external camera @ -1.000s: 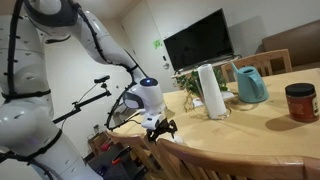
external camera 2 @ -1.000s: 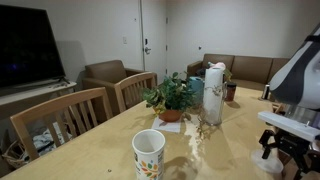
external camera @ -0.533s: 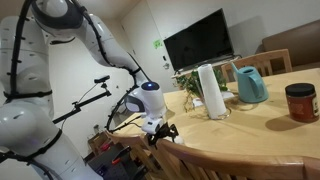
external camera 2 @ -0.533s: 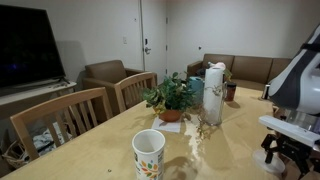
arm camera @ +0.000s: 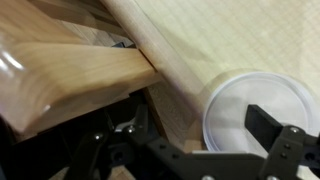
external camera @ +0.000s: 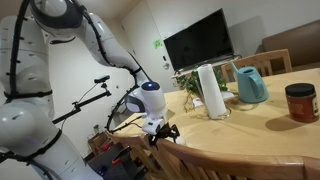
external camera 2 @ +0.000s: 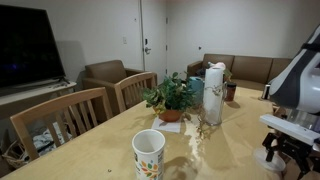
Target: Put the white lid on the table on top of the white cup
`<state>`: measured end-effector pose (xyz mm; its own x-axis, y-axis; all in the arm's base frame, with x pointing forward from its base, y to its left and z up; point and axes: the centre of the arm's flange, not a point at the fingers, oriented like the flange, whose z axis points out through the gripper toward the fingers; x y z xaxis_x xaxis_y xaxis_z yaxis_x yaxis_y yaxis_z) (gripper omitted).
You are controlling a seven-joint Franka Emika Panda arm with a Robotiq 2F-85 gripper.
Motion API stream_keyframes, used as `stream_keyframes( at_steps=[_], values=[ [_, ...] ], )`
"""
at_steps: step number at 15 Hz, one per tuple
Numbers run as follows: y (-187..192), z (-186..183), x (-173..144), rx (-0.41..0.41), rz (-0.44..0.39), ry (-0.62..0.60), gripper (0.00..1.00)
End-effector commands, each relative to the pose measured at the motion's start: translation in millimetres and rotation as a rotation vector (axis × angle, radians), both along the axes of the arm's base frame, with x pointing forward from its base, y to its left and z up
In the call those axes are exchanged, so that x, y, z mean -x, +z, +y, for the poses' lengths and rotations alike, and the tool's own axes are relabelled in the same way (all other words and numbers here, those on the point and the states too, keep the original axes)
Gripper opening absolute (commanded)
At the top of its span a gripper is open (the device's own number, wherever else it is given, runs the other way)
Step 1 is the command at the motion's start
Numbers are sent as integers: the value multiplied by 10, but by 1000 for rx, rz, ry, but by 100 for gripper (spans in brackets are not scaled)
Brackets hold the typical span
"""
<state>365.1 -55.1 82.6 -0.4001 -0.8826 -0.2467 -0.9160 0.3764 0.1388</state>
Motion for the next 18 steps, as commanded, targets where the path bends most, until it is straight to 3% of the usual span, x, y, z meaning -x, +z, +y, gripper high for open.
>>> stream_keyframes(
  at_steps=[1,4,6,12,16,18],
  values=[
    [-34,-22,11,15,-23,4,100],
    [-50,-10,4,9,-23,4,100],
    [-59,7,-3,9,-31,5,74],
    [-93,20,-18,-8,-60,5,27],
    [-126,18,14,-16,-64,0,1],
    [-94,13,66,-19,-69,-6,0]
  ],
)
